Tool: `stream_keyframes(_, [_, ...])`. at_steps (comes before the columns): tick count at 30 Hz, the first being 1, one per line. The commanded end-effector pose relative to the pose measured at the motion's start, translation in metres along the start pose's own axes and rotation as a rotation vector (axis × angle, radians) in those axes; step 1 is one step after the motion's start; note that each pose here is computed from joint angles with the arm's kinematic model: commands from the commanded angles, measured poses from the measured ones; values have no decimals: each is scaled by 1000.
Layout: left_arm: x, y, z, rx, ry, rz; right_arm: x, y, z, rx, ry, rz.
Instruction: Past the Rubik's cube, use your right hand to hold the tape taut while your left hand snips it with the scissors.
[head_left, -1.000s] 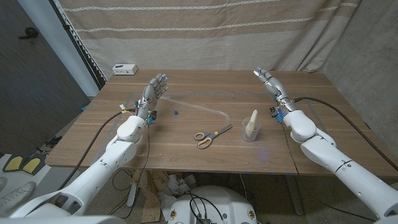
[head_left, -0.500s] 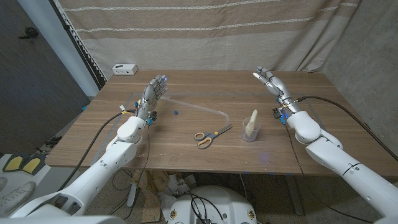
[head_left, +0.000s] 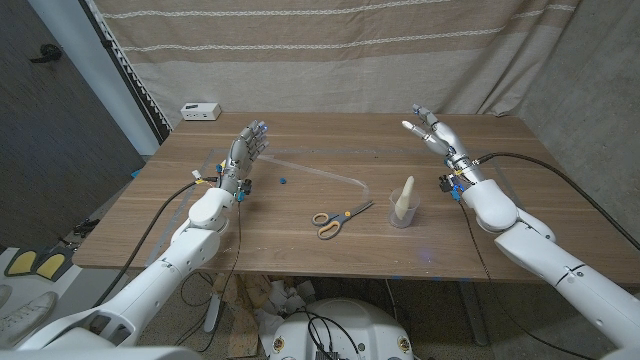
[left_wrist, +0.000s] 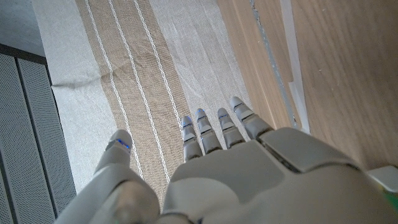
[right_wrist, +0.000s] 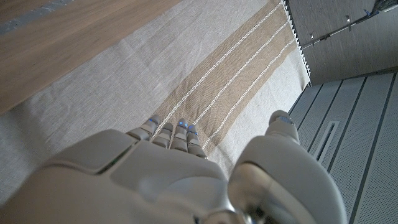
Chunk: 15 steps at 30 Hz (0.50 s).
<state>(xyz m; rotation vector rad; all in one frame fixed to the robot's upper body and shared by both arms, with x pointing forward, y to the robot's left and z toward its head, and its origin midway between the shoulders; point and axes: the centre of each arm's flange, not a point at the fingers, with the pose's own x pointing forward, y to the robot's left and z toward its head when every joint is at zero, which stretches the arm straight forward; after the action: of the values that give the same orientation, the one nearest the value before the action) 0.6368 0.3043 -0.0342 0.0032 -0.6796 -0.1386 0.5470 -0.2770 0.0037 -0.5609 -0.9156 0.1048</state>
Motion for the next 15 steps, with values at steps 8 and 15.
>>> stream_keyframes(8, [0, 3, 0, -3, 7, 12, -7, 3, 15, -104, -48, 17])
stream_keyframes(15, [-2, 3, -1, -5, 12, 16, -14, 2, 22, -145, -50, 24])
